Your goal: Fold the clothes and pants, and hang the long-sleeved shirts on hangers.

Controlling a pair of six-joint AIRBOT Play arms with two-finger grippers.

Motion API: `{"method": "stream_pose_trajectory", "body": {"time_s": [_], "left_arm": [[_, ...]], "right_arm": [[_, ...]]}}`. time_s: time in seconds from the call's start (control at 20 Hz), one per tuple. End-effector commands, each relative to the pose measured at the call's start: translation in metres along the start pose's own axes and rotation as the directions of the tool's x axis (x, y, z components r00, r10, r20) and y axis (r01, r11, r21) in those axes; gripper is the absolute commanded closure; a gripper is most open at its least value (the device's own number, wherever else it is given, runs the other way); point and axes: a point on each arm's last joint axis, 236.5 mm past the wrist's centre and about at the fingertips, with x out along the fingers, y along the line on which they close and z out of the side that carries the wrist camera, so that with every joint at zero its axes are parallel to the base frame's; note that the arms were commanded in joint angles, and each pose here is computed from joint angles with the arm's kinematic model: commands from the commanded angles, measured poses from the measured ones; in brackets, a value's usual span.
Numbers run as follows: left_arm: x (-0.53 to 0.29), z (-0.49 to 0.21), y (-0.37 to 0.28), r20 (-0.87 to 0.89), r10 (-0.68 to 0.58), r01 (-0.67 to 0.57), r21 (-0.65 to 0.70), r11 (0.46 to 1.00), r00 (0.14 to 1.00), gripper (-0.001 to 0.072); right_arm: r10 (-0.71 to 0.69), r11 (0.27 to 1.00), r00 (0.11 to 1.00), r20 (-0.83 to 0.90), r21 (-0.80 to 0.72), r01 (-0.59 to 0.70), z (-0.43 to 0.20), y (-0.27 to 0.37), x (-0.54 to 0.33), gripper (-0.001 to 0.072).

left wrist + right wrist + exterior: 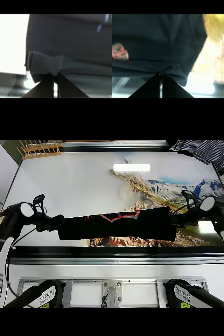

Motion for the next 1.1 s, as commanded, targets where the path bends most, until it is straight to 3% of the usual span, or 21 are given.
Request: {"method": "stream_pose_trajectory", "body": {"time_s": [0.0,0.15,0.2,0.25,0.3,0.35,0.5,0.75,0.85,0.9,1.05], "left_arm": [[0.021,0.036,-0.006,-0.024,0.003,-0.002,0.002,1.0,1.0,0.0701],[0.034,0.059,-0.01,-0.029,0.0,0.0,-0.001,1.0,1.0,0.07],[0.036,0.068,-0.012,-0.022,-0.004,0.004,-0.002,1.0,1.0,0.0655],[0.035,0.077,-0.019,-0.007,-0.027,0.027,-0.008,1.0,1.0,0.0369],[0.03,0.089,-0.029,0.022,-0.072,0.072,-0.026,0.997,0.997,0.0131],[0.019,0.105,-0.039,0.071,-0.122,0.126,-0.045,0.991,0.99,0.0135],[-0.022,0.13,-0.055,0.196,-0.185,0.195,-0.034,0.98,0.963,0.0164],[-0.024,0.082,-0.067,0.178,-0.181,0.175,0.047,0.983,0.967,0.0188],[-0.008,0.058,-0.078,0.158,-0.19,0.18,0.076,0.981,0.969,0.0706],[0.0,0.045,-0.087,0.149,-0.2,0.188,0.094,0.978,0.968,0.0701],[0.022,0.008,-0.113,0.092,-0.21,0.197,0.135,0.971,0.973,0.0701]], "right_arm": [[-0.004,0.999,0.993,0.118,-0.036,0.008,0.057,0.009,0.018,0.0696],[0.046,0.999,0.962,0.268,-0.015,-0.043,0.1,0.025,0.025,0.069],[0.076,0.996,0.937,0.34,0.012,-0.085,0.117,0.032,0.021,0.0678],[0.099,0.992,0.908,0.406,0.036,-0.125,0.133,0.037,0.014,0.0525],[0.119,0.984,0.873,0.473,0.063,-0.168,0.149,0.041,0.005,0.0209],[0.131,0.976,0.845,0.518,0.083,-0.202,0.161,0.043,-0.004,0.0066],[0.128,0.973,0.837,0.532,0.098,-0.211,0.165,0.03,-0.019,0.0066],[0.151,0.982,0.955,0.255,0.068,-0.174,0.09,-0.044,0.006,0.006],[0.185,0.97,0.972,0.148,0.129,-0.204,0.057,-0.077,0.018,0.0037],[0.204,0.96,0.973,0.105,0.171,-0.22,0.043,-0.091,0.025,-0.0008],[0.296,0.926,0.955,0.027,0.235,-0.294,0.018,-0.107,0.05,-0.0008]]}}
